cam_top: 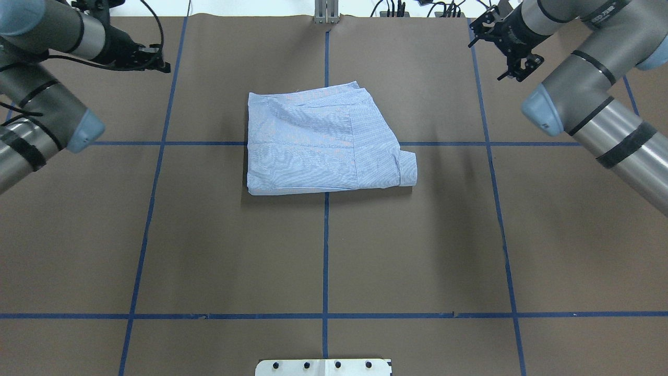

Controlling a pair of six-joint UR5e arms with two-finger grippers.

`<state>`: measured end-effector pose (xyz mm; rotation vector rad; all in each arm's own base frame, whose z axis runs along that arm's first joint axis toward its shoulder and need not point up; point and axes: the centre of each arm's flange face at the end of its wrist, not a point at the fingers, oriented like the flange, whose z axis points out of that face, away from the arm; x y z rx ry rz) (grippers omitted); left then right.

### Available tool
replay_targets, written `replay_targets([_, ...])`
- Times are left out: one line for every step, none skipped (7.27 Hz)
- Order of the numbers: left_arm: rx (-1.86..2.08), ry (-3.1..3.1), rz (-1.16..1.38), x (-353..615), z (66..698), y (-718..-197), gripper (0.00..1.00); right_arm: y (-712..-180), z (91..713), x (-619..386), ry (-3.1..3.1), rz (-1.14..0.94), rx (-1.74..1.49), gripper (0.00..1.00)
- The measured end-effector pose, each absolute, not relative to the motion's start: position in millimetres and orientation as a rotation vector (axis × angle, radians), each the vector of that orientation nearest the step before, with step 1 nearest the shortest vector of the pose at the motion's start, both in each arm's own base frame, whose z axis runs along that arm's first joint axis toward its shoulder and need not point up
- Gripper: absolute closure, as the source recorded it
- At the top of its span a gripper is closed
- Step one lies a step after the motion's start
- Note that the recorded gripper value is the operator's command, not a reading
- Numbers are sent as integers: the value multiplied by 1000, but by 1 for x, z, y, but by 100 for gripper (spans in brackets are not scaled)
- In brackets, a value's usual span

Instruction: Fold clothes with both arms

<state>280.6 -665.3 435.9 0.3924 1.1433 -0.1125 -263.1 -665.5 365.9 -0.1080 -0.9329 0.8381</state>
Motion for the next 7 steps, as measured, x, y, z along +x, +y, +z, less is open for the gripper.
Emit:
replay_targets([421,1136,-58,248,457,-637,100,-664,397,-231,-913,776,-84,0])
replay_targets([458,1124,-16,217,473,-607,100,-658,434,-198,-889,705,-64,0])
replay_targets([502,1105,16,185,484,-578,100,-648,475,-165,-863,630,-48,0])
replay_targets([546,1077,56,153,497,-553,100,-632,516,-134,-835,558,-35,0])
replay_targets([587,1036,118,117,517,-532,100,-615,552,-103,-820,488,-26,0])
replay_targets([619,992,186,82,538,-518,100,-596,584,-71,-815,421,-14,0])
replay_targets([622,944,239,52,557,-511,100,-575,612,-39,-814,350,7,0])
